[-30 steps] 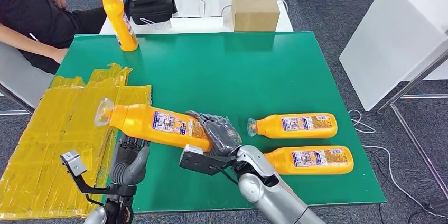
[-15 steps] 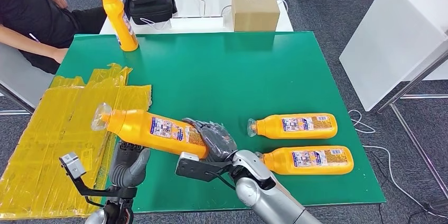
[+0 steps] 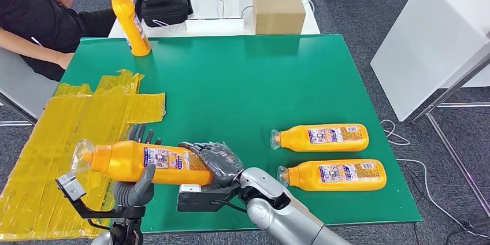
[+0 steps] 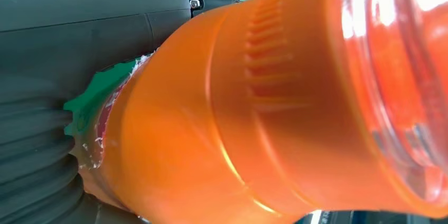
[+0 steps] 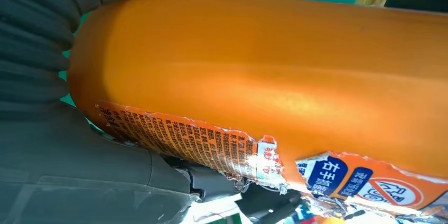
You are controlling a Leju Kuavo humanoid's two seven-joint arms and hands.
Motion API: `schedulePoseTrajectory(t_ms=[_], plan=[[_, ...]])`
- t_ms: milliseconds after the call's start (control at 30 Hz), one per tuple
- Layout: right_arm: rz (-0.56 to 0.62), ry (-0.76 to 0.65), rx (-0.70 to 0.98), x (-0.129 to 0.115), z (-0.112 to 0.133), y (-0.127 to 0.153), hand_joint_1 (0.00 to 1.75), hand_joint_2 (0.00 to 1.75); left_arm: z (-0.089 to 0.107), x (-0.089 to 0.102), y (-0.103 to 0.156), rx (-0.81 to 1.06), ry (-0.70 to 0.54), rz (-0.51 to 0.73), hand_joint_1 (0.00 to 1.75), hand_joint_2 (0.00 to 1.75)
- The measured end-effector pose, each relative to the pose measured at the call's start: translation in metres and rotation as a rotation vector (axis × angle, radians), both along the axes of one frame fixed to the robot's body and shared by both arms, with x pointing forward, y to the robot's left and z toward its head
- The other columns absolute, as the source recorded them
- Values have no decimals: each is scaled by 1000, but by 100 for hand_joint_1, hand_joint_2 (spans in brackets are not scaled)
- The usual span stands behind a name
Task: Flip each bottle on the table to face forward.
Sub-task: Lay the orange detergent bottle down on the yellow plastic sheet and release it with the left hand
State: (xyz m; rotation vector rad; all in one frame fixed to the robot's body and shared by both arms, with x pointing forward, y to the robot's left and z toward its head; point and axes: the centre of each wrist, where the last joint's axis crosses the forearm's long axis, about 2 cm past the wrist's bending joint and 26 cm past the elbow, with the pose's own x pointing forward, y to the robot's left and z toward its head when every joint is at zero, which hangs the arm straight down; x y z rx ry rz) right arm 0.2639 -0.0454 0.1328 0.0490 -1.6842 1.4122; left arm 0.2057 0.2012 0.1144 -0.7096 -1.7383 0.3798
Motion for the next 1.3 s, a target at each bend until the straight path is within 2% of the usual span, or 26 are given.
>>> schedulePoseTrajectory(t_ms=[267,300,400,433,833,967,1100,1200,1233,1300], plan=[[80,68,-17,-1,1,5,174,175,-4,-5,8,-6,7,16,0,175],[90,77,-20,0,1,5,173,175,-5,-5,8,-6,8,18,23,175],[111,92,-28,0,1,4,172,175,-6,-7,10,-4,9,22,154,175],[115,94,-30,0,1,4,171,175,-6,-7,10,-3,9,23,175,175],[128,92,-41,2,1,2,168,175,-7,-9,10,-9,-3,25,175,175],[128,94,-41,2,1,2,143,175,-6,-8,10,-10,-7,26,175,175],[126,95,-41,2,0,1,143,175,-6,-8,10,-6,-10,27,175,175],[126,94,-42,2,0,1,39,175,-6,-8,10,-5,-11,27,175,175],[126,93,-43,2,0,1,3,131,-6,-8,10,-3,-13,27,175,175],[127,88,-49,0,-1,1,0,44,-5,-7,10,11,-19,29,175,175]])
